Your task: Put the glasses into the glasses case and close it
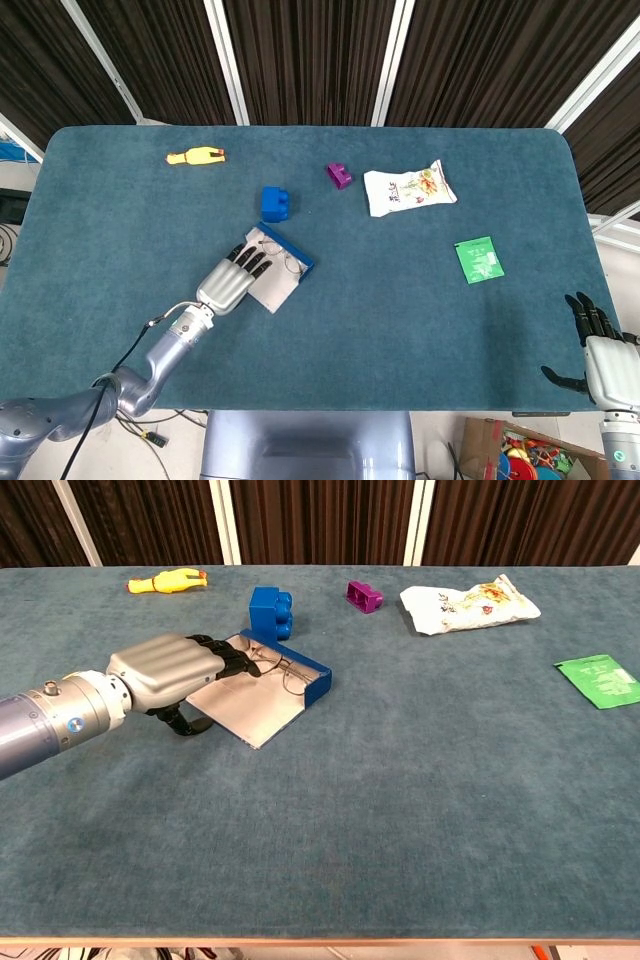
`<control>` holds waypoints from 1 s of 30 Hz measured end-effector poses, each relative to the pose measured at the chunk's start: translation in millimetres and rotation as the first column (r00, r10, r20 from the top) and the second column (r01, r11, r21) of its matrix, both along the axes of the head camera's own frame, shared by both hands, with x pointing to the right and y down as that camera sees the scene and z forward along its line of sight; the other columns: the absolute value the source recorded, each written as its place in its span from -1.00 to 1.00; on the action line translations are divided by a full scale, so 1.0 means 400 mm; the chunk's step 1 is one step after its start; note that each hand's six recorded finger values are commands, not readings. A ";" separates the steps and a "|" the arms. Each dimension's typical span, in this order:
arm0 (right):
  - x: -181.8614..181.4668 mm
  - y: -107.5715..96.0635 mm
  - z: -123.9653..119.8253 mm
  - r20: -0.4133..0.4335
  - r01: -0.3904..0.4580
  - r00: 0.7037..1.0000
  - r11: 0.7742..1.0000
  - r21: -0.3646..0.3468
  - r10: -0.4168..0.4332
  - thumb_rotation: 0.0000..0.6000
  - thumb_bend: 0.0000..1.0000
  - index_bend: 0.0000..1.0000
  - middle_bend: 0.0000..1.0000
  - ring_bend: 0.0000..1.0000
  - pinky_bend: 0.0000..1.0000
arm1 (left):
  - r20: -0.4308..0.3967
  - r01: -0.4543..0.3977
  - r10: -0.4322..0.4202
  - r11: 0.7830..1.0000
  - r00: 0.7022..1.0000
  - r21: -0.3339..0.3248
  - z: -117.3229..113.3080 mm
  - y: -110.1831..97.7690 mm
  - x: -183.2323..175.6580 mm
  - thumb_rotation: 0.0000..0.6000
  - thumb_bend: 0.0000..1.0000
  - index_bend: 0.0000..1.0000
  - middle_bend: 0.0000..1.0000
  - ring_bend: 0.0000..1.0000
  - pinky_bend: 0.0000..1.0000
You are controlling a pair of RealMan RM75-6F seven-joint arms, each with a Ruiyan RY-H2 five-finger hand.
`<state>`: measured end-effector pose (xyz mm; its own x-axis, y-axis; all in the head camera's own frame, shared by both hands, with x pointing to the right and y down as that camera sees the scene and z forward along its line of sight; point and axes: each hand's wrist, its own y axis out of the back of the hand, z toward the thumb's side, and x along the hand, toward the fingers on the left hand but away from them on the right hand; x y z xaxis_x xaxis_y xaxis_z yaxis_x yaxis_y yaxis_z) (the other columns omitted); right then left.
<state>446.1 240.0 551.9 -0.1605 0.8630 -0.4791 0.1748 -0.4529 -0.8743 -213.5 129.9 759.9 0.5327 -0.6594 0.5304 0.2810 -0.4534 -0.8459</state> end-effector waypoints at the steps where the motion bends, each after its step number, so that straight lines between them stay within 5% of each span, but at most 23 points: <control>1: 0.000 0.000 0.000 0.000 0.000 1.000 1.000 0.000 0.000 1.00 -0.60 -0.97 -1.00 -0.78 -0.44 | -0.001 0.001 -0.001 1.000 1.000 0.002 0.000 -0.001 0.001 1.00 -0.71 -0.76 -0.80 -0.90 -0.78; 15: -0.001 0.001 0.001 0.001 -0.001 1.000 1.000 -0.001 0.001 1.00 -0.60 -0.97 -1.00 -0.78 -0.44 | 0.000 -0.020 0.020 0.999 1.000 0.040 -0.001 -0.015 0.034 1.00 -0.29 -0.53 -0.81 -0.90 -0.78; 30: 0.000 0.002 0.001 0.005 -0.001 1.000 1.000 -0.005 0.001 1.00 -0.60 -0.97 -1.00 -0.78 -0.44 | -0.010 -0.020 0.022 0.989 1.000 0.144 -0.027 -0.071 0.090 1.00 -0.27 -0.45 -0.81 -0.90 -0.78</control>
<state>446.0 240.8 552.3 -0.1587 0.8603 -0.4845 0.1793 -0.4575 -0.8710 -177.5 101.5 749.0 0.5530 -0.7171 0.4242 0.2786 -0.3207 -0.9053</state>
